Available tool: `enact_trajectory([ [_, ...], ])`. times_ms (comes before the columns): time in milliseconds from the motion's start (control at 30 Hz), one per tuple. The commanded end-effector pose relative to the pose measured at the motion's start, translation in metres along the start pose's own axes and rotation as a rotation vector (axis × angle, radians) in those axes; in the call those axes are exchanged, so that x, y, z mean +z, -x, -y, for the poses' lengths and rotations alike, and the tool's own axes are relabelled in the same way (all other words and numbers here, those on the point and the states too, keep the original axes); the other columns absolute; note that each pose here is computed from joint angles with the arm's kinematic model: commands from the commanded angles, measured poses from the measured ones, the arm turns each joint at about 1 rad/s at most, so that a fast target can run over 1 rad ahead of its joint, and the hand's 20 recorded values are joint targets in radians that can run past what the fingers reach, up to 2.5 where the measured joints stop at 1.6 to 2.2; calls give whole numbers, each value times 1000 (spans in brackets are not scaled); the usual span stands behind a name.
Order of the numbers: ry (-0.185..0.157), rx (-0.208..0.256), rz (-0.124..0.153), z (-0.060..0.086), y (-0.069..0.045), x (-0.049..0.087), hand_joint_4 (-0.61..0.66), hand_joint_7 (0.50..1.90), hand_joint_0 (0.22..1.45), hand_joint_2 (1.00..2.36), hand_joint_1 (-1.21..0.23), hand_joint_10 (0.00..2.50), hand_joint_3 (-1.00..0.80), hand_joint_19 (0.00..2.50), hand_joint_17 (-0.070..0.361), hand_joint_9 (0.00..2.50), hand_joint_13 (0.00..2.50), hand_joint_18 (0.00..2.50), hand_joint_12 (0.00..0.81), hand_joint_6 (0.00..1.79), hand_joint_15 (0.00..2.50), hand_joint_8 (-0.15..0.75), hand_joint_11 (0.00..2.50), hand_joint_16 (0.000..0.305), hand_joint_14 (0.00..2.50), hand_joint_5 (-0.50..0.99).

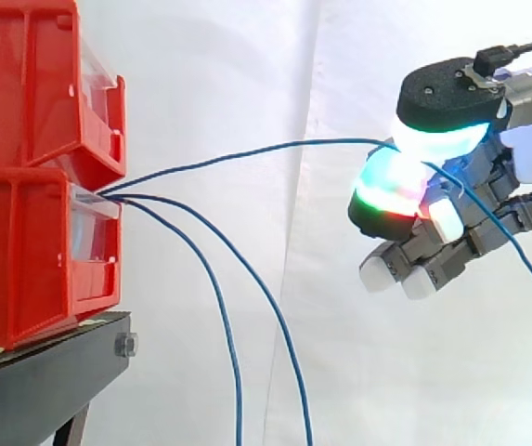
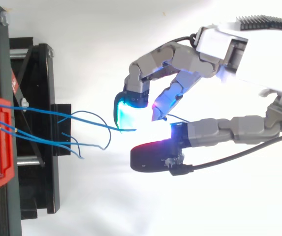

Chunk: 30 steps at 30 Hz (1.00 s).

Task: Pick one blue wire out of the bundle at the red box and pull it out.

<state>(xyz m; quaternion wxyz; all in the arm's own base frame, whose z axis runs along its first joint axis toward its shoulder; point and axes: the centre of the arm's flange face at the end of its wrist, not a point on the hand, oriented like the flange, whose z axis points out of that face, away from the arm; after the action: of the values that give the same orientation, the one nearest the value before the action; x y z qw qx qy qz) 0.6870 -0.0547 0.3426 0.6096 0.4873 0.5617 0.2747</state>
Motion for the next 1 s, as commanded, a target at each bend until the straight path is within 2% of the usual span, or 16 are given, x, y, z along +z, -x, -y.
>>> enact_trajectory([
  [0, -1, 0, 0, 0, 0, 0, 105, 1023, 624, 1023, -870, 17, -91, 385, 123, 924, 531, 379, 380, 883, 301, 271, 422, 54, 13, -53],
  [967, -1, 0, 0, 0, 0, 0, 104, 1010, 624, 1022, -869, 19, -88, 413, 123, 987, 542, 443, 384, 882, 317, 269, 468, 55, 13, -52],
])
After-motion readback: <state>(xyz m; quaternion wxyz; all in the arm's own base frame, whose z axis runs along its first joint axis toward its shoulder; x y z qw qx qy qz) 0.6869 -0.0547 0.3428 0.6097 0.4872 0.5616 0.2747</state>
